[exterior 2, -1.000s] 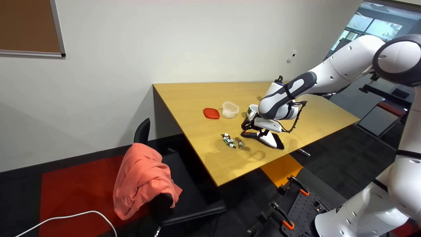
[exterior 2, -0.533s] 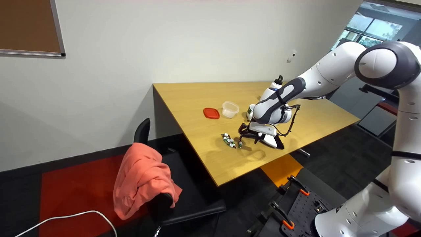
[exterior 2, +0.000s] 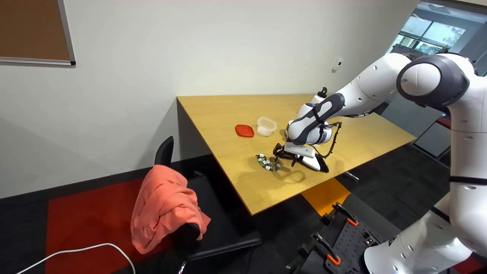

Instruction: Put the candy inside the the mug cup

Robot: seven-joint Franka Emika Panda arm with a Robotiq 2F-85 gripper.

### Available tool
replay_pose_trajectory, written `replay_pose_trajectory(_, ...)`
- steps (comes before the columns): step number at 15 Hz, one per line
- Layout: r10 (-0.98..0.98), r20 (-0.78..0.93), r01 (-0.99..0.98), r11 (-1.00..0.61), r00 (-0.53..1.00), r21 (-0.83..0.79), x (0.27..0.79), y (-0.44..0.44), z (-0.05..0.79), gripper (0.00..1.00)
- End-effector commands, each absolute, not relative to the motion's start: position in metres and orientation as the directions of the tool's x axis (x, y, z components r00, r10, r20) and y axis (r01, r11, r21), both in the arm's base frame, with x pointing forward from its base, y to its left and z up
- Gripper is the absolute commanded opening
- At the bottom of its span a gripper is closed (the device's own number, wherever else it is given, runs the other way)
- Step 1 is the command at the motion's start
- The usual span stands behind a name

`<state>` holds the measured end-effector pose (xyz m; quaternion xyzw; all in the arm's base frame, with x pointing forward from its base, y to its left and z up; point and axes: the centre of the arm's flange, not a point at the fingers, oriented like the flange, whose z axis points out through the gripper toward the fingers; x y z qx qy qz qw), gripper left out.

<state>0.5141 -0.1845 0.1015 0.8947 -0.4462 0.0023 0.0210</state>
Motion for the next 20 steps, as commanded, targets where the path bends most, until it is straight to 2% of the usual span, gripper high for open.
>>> replay_pose_trajectory(1,-0.802,0.001,-0.801,-0.597,0.597,0.054,0.527,-0.180,0.095,0.95)
replay_pose_trajectory(2,-0.798,-0.007,-0.797,-0.602,0.602,0.057,0.528,-0.177,0.092,0.91)
replay_pose_trajectory(3,-0.795,-0.013,-0.793,-0.606,0.606,0.060,0.528,-0.176,0.090,0.92)
replay_pose_trajectory(4,-0.793,-0.016,-0.791,-0.608,0.609,0.063,0.529,-0.174,0.089,0.87)
replay_pose_trajectory(5,-0.792,-0.020,-0.789,-0.611,0.611,0.065,0.530,-0.173,0.087,0.68)
replay_pose_trajectory(7,-0.789,-0.021,-0.786,-0.614,0.614,0.069,0.531,-0.171,0.084,0.56)
replay_pose_trajectory(14,-0.779,0.002,-0.777,-0.626,0.628,0.064,0.535,-0.163,0.094,0.00)
replay_pose_trajectory(16,-0.779,0.008,-0.779,-0.625,0.626,0.052,0.530,-0.166,0.105,0.06)
replay_pose_trajectory(20,-0.809,0.059,-0.811,-0.585,0.585,0.015,0.523,-0.198,0.153,0.06)
